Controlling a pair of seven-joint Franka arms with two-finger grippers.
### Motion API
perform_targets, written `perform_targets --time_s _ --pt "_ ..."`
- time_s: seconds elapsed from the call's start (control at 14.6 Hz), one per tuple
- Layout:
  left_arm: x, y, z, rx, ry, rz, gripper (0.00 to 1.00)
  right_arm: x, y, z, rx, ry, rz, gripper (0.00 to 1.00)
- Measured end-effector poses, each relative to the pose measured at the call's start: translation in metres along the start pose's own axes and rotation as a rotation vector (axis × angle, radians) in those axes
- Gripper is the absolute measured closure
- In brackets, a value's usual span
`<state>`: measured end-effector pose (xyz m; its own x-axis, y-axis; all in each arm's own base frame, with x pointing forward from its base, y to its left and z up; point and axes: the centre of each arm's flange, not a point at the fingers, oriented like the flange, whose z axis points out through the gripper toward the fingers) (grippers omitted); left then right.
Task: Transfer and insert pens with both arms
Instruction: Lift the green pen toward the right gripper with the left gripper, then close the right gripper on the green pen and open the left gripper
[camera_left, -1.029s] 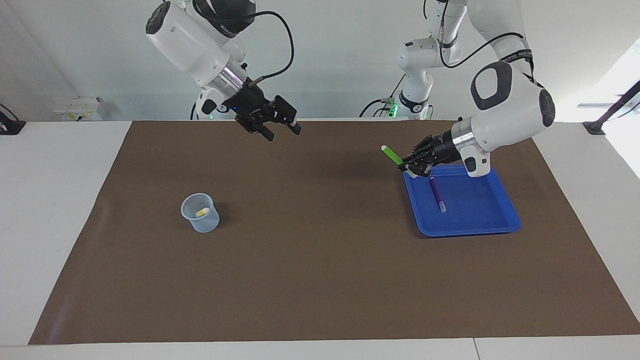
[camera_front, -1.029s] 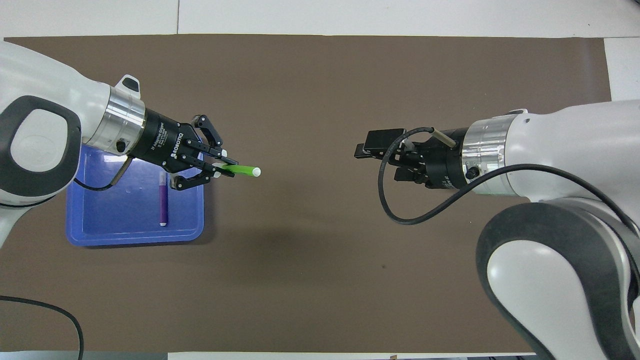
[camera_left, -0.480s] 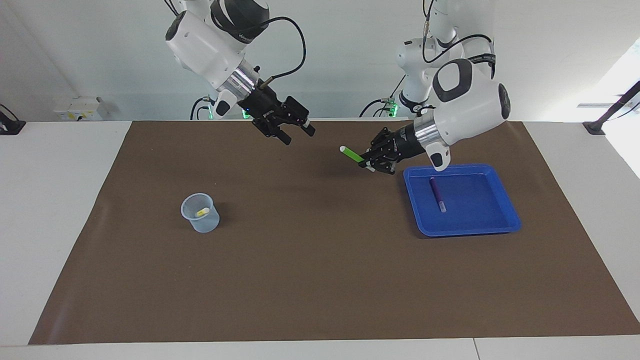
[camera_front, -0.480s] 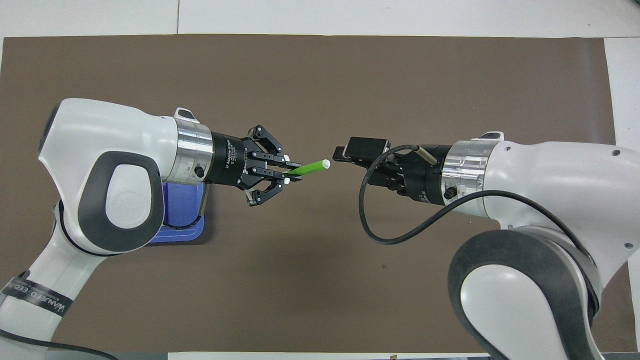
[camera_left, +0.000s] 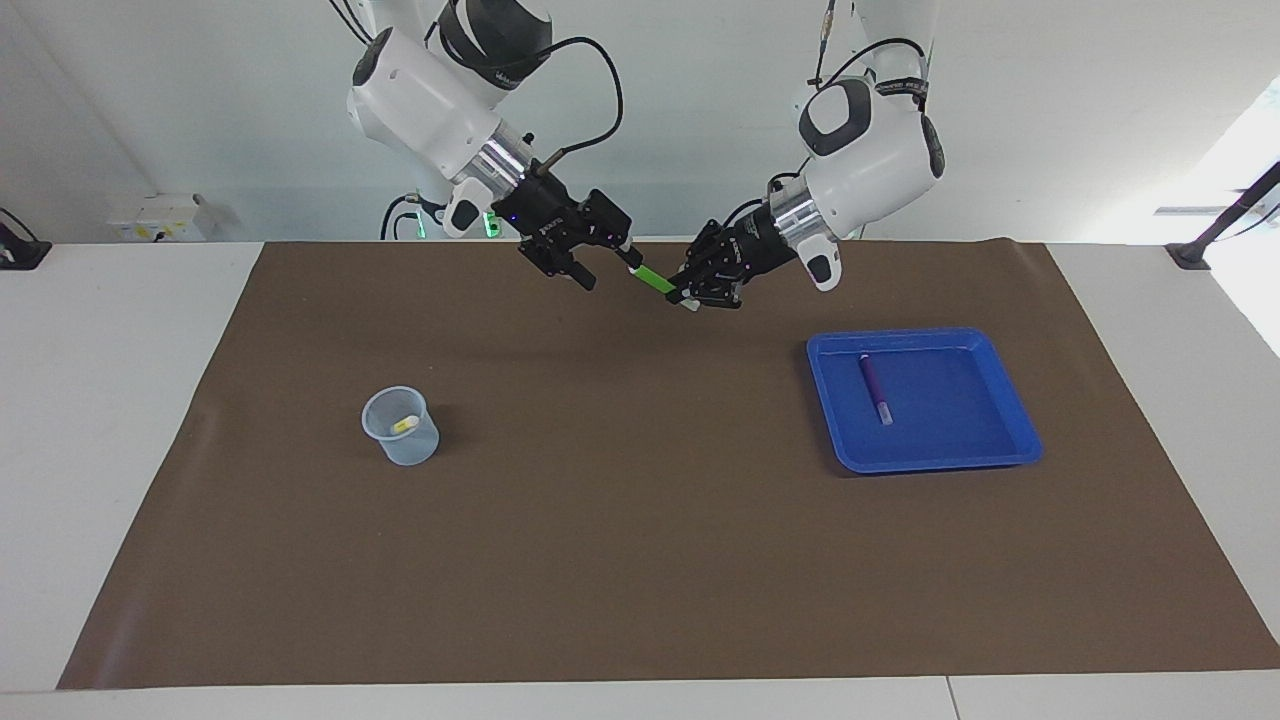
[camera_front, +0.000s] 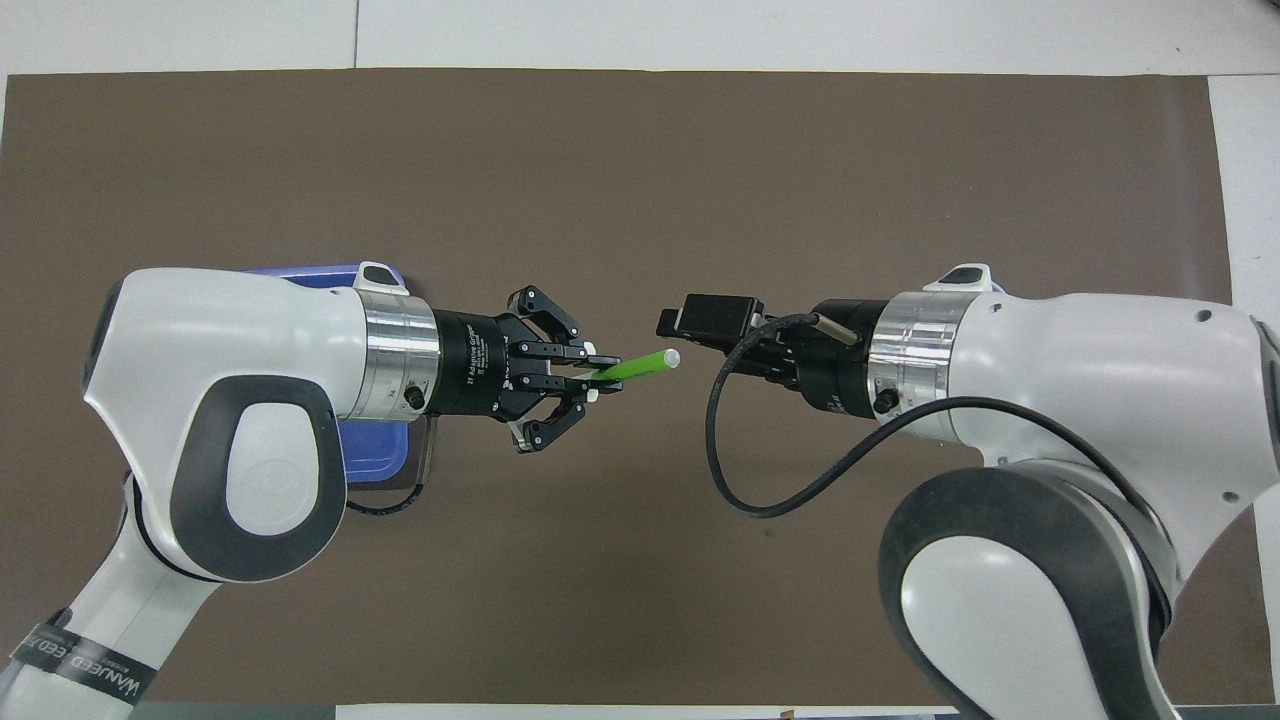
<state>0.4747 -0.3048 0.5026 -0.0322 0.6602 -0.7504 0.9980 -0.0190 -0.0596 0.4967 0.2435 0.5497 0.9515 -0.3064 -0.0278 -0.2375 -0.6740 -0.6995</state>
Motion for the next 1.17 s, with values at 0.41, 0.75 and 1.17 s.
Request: perform_targets --time_s 0.41,0.75,1.17 --pt "-0.008 -0.007 0.006 -0.007 0.002 0.017 0.83 -0.016 -0.009 0.014 -0.002 -0.019 -0.026 0.14" --pt "-0.01 -0.008 0.008 -0.007 0.002 0.021 0.83 -0.017 -0.008 0.015 -0.003 -0.02 -0.025 0.16" --pt "-0.012 -0.01 0.01 -0.011 0.002 0.025 0.83 -0.017 -0.007 0.016 -0.006 -0.022 -0.023 0.2"
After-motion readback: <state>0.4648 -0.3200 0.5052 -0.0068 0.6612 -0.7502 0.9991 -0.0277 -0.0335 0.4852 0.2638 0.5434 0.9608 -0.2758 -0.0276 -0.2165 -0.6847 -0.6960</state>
